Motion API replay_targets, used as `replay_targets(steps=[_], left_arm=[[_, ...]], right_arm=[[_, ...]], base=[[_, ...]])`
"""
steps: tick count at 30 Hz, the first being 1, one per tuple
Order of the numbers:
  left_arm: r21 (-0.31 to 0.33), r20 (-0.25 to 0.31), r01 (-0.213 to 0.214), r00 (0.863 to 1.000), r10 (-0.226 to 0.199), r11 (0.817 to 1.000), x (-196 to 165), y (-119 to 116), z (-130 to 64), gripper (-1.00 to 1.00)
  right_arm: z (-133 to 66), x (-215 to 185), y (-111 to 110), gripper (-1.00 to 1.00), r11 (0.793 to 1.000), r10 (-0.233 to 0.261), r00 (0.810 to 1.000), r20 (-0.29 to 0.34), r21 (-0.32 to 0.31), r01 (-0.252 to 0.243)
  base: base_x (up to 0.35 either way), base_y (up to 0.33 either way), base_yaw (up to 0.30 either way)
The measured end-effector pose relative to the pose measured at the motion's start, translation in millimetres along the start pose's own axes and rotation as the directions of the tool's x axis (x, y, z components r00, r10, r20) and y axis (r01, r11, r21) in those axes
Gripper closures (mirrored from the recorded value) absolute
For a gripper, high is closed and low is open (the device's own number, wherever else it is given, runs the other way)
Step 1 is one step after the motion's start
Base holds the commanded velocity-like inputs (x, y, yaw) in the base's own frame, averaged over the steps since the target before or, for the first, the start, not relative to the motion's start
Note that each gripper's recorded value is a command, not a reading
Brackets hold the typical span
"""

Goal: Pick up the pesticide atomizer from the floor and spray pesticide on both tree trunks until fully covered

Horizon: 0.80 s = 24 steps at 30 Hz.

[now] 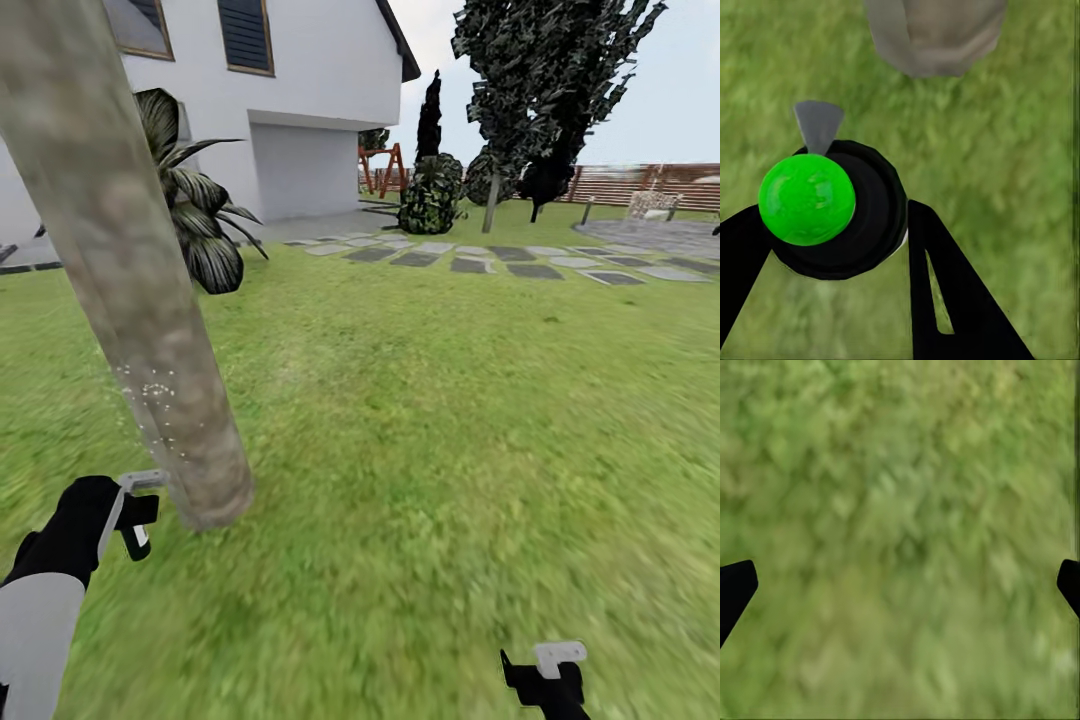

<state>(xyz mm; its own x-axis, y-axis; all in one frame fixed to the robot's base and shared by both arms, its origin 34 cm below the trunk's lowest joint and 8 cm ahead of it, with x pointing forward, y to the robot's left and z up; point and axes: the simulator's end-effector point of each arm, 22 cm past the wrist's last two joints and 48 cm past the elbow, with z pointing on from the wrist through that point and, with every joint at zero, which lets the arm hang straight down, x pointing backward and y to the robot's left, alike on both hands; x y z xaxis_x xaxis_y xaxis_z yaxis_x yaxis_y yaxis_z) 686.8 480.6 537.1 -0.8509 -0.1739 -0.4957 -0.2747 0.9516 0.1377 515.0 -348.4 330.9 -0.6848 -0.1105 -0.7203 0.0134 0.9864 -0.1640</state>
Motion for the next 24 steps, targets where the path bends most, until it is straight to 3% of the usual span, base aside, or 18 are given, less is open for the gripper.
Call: replay_targets(steps=[7, 15, 24], left_arm=[[0.003, 0.001, 0.000, 1.000, 0.000, 1.000, 0.2, -2.9, 0.2, 1.00], [0.004, 0.001, -0.001, 1.000, 0.001, 1.000, 0.3, -3.9, 0.3, 1.00], [-0.004, 0.001, -0.004, 1.000, 0.004, 1.000, 0.0, -0.8, 0.2, 1.00]], right_arm=[[0.1, -0.3, 0.0, -1.00, 1.000, 0.000, 1.000, 0.000, 0.000, 0.000], [0.0, 0.0, 0.0, -1.00, 1.000, 0.000, 1.000, 0.000, 0.000, 0.000], [0.0, 0.0, 0.0, -1.00, 1.000, 0.000, 1.000, 0.000, 0.000, 0.000]], base=[[0.164, -0.245, 0.001], [0.024, -0.273, 0.000], [0.117, -0.275, 0.242]])
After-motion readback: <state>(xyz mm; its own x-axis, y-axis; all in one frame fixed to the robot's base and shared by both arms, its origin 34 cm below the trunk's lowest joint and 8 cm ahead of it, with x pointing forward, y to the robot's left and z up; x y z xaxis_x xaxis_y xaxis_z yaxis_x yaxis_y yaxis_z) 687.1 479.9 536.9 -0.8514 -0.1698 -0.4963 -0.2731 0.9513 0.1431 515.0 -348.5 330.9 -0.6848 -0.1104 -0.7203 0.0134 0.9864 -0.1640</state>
